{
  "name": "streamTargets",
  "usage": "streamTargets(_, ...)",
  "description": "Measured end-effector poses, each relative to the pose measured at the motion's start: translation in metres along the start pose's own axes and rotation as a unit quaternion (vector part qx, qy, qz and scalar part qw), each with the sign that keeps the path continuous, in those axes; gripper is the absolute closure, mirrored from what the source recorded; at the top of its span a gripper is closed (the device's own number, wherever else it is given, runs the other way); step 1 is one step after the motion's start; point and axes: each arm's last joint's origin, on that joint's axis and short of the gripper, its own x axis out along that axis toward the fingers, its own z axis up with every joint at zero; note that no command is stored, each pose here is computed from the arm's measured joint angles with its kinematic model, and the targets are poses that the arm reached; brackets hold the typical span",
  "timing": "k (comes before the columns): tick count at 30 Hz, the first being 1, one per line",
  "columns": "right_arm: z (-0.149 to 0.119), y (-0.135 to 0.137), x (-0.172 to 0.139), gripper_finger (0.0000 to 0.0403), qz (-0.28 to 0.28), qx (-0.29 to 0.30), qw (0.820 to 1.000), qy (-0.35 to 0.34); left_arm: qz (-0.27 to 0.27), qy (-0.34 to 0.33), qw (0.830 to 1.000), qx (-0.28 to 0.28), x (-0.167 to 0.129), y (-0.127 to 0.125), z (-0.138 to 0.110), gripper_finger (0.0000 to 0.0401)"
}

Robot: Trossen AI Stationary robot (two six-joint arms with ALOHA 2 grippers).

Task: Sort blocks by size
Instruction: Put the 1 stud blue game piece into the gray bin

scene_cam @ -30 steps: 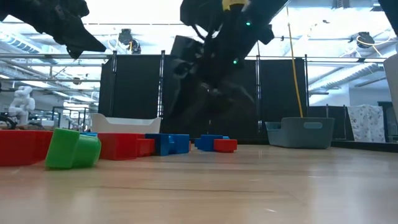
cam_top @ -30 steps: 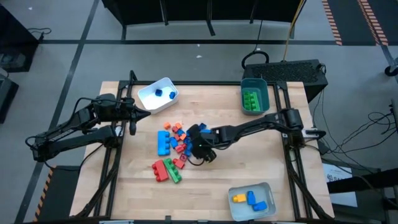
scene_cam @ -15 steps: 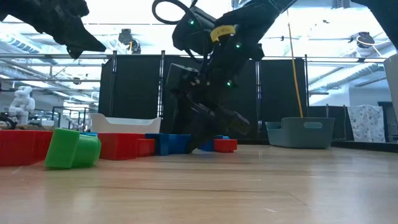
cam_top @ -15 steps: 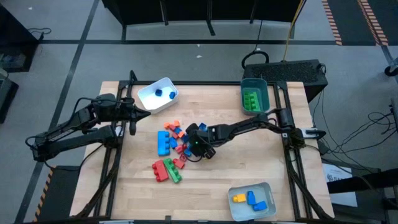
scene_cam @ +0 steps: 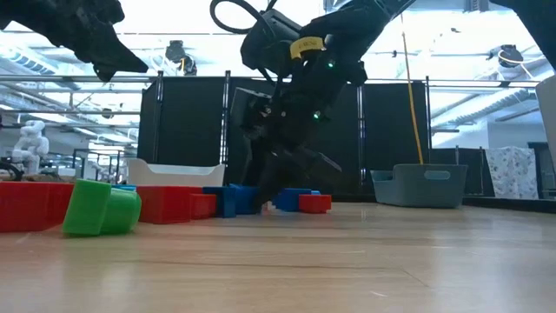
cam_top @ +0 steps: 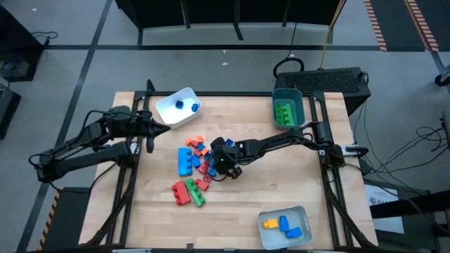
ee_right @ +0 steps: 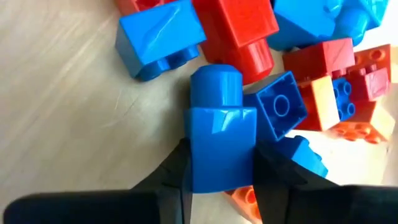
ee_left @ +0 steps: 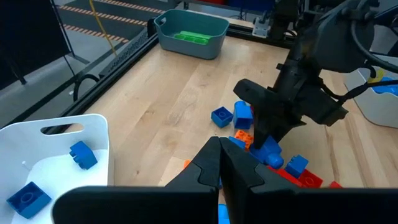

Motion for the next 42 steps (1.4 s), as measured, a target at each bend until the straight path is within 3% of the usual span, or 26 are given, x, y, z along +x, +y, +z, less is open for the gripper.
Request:
streamTargets(10,0.012,0.014,-0.019,0.0301,0.042,0.036,0.998,0.039,0.0,0.001,1.0,0.0,0.0,0.0,0.0,0.039)
streamTargets(18,0.045,0.027,-0.059,0.0301,0.078,0.066,0.992,0.072,0.0,0.001,1.0,0.0,0.0,0.0,0.0,0.039)
streamTargets(25,0.066,0.051,-0.113,0.0301,0.113,0.124,0.975,0.149,0.0,0.001,1.0,-0.001,0.0,0.0,0.0,0.039)
streamTargets(31,0.086,0.085,-0.171,0.0301,0.114,0.206,0.96,0.153,0.0,0.002,1.0,-0.001,0.0,0.0,0.0,0.039)
streamTargets(34,0.092,0.107,-0.2,0.0301,0.11,0.267,0.946,0.146,-0.001,0.001,1.0,-0.001,0.0,0.0,0.0,0.039)
streamTargets(38,0.091,0.142,-0.234,0.0301,0.099,0.366,0.909,0.174,-0.002,0.001,1.0,-0.001,0.0,0.0,0.0,0.039)
streamTargets(42,0.083,0.183,-0.256,0.0301,0.05,0.424,0.879,0.214,-0.002,0.001,1.0,-0.001,0.0,0.0,0.0,0.039)
